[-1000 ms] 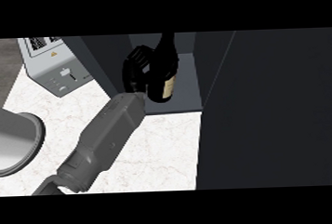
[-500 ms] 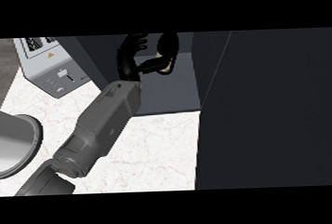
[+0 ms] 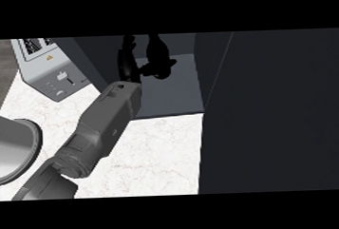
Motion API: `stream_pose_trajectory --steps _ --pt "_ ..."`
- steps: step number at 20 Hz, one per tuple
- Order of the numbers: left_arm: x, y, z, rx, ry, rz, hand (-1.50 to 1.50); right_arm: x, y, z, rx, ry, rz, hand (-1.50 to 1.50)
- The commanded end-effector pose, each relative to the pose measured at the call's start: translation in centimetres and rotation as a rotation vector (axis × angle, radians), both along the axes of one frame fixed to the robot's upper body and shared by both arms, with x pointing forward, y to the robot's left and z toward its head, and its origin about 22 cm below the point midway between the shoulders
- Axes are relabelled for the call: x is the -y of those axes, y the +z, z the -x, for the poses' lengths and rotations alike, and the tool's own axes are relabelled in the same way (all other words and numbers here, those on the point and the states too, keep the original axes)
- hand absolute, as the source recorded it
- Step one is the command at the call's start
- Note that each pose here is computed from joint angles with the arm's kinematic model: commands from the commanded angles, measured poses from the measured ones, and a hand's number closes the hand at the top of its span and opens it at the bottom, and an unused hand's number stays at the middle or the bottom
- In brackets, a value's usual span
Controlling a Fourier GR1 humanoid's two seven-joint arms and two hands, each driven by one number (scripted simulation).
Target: Pick up the wine, place it into the cabinet and close the cabinet
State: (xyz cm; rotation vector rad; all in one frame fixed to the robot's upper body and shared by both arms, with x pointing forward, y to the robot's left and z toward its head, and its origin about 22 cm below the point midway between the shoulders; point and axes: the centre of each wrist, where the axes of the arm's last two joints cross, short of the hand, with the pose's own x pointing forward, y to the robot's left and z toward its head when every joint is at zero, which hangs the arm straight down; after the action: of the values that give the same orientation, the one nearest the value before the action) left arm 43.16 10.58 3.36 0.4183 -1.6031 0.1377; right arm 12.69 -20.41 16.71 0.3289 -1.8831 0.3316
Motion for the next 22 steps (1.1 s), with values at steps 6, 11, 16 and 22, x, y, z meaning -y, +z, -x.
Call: stream_pose_trajectory --steps 6,11,16,22 --pt "-2.7 1.0 -1.0 0.012 0.062 -0.048 -1.50 0.8 2.2 3.0 0.038 0.060 -0.045 -1.50" --pt "-4.0 0.7 -1.0 0.082 -0.029 -0.040 -1.50 0.3 2.2 2.7 0.029 0.037 -0.052 -1.50" --pt "-1.5 1.0 -0.7 0.131 -0.090 -0.004 -1.50 1.4 1.9 3.5 0.018 0.048 -0.058 -1.50" --pt "-2.0 2.6 -1.2 0.221 -0.219 0.107 -1.50 1.4 2.4 4.2 0.022 0.033 -0.038 -1.50"
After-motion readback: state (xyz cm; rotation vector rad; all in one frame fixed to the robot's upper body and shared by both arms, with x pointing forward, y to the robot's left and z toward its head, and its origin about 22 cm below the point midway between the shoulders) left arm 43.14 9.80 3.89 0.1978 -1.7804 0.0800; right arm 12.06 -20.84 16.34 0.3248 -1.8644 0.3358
